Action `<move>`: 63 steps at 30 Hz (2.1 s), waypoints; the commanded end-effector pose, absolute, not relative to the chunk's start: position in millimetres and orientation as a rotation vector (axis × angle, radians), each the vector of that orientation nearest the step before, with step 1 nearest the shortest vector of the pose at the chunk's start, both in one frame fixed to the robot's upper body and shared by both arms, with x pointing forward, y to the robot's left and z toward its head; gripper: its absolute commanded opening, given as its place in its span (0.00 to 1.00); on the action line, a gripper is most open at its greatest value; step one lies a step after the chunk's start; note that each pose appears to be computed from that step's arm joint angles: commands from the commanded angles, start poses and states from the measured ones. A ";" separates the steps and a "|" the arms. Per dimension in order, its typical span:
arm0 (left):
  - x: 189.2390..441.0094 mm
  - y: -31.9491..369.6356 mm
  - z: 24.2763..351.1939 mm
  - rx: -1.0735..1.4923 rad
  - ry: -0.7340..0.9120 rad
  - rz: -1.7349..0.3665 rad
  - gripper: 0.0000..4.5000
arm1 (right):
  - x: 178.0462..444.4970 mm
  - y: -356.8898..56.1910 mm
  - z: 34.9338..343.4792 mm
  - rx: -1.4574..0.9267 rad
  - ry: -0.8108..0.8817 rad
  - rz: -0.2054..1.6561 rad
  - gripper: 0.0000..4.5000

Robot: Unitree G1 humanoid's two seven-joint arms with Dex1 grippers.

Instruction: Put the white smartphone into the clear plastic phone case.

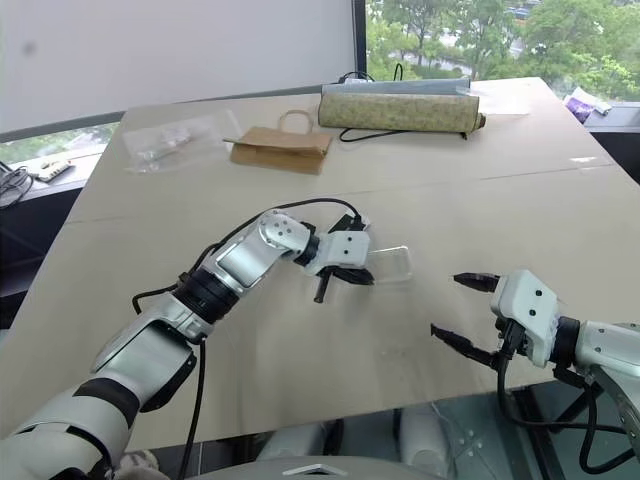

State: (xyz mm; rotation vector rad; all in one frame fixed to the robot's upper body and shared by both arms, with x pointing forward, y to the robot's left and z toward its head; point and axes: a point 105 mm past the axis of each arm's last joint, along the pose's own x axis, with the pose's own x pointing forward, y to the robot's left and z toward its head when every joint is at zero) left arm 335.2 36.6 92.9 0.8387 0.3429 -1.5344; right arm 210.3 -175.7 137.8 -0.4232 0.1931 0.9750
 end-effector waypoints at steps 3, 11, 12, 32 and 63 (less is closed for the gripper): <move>337.0 65.4 94.7 0.787 0.396 -1.508 0.53 | 214.4 -172.9 151.4 -0.419 0.140 0.938 1.00; 325.4 78.3 146.6 0.516 0.301 -1.453 0.98 | 233.5 -173.8 159.3 -0.319 0.158 0.849 1.00; 325.4 82.5 149.7 0.500 0.299 -1.425 0.98 | 236.2 -173.4 161.5 -0.306 0.161 0.850 1.00; 355.5 139.4 117.2 0.331 0.375 -0.791 0.98 | 262.0 -144.2 171.4 -0.387 0.095 0.951 1.00; 261.8 169.0 138.9 0.099 0.119 -0.830 0.98 | 406.3 -33.4 157.7 -0.973 0.109 1.252 1.00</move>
